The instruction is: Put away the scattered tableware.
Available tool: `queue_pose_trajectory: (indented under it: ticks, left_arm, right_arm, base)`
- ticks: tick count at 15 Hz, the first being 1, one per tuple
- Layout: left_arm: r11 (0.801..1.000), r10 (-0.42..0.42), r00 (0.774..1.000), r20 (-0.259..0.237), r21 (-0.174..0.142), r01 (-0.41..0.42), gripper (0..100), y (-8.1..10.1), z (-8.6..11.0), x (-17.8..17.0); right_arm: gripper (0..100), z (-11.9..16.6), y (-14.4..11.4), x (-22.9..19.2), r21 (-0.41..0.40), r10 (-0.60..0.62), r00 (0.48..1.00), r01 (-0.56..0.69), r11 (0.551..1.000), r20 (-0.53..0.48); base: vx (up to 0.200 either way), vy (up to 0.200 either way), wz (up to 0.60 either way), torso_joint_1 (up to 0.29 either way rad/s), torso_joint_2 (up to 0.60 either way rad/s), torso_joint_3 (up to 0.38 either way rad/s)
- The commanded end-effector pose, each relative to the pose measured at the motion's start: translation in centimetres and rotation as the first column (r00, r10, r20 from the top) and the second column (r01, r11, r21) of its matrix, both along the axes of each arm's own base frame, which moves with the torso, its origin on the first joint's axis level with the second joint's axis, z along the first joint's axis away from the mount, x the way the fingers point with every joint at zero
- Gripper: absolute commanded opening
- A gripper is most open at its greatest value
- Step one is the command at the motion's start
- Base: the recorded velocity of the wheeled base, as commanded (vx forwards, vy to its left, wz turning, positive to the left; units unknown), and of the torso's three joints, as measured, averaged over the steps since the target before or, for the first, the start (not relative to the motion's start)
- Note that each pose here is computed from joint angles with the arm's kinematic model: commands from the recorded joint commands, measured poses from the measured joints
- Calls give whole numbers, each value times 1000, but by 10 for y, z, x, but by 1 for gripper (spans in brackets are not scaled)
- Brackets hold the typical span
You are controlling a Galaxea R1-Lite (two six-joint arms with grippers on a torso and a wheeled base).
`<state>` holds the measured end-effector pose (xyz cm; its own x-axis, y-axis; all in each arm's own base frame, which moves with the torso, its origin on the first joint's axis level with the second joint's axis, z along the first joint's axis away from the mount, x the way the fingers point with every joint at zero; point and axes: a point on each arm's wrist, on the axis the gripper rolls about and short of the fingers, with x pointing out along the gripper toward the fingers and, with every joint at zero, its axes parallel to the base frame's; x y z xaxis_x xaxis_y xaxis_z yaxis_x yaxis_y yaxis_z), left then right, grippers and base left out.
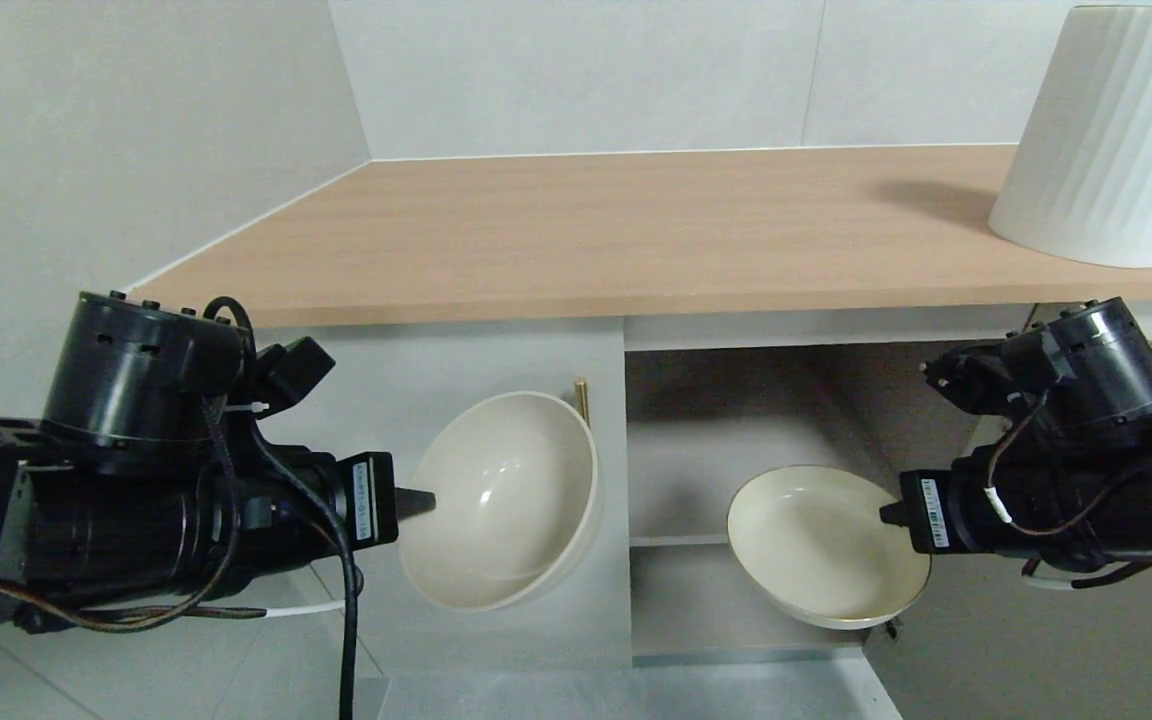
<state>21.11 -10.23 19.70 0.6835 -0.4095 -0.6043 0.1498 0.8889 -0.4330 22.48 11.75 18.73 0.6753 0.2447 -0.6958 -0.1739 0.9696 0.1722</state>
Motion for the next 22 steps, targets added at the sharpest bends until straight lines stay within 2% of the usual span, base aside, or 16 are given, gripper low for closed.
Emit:
queue_pose_trajectory:
  ticks: [1,7,9,11,14,16,19,20,22]
  left_arm:
    - [1000,1,1000,-2,0,-1,0,0,-1,1]
    - [1000,2,1000,-9,5,-2,0,-1,-3,2]
    - [1000,2,1000,-10,5,-2,0,-1,-3,2]
    - [1000,0,1000,-15,7,0,0,-1,-4,2]
    - [1000,0,1000,-16,8,0,0,-1,-4,2]
    - [1000,0,1000,-16,8,0,0,-1,-4,2]
    - [1000,0,1000,-21,11,0,0,-2,-6,3]
    - [1000,0,1000,-21,11,0,0,-2,-6,3]
    - [1000,0,1000,-27,13,0,0,-2,-7,3]
  right_arm:
    - [0,-2,1,1,-2,0,1000,0,1000,-4]
    - [0,-11,6,10,-10,0,1000,0,1000,-19]
    - [0,-26,8,27,-16,-20,999,19,1000,-31]
    - [0,-46,16,43,-17,-26,999,26,1000,-27]
    - [0,-83,24,64,-54,-41,995,36,998,-89]
    - [0,-111,25,86,-51,-72,993,67,996,-92]
    - [0,-138,21,111,-6,-139,990,139,990,-25]
    - [0,-138,21,111,-6,-139,990,139,990,-25]
    - [0,-161,24,128,-23,-209,977,209,978,33]
  base:
    - [0,0,0,-66,246,188]
    - [0,0,0,-11,40,23]
    - [0,0,0,0,0,0]
    - [0,0,0,0,0,0]
    - [0,0,0,0,0,0]
    - [0,0,0,0,0,0]
    - [0,0,0,0,0,0]
    - [0,0,0,0,0,0]
    - [0,0,0,0,0,0]
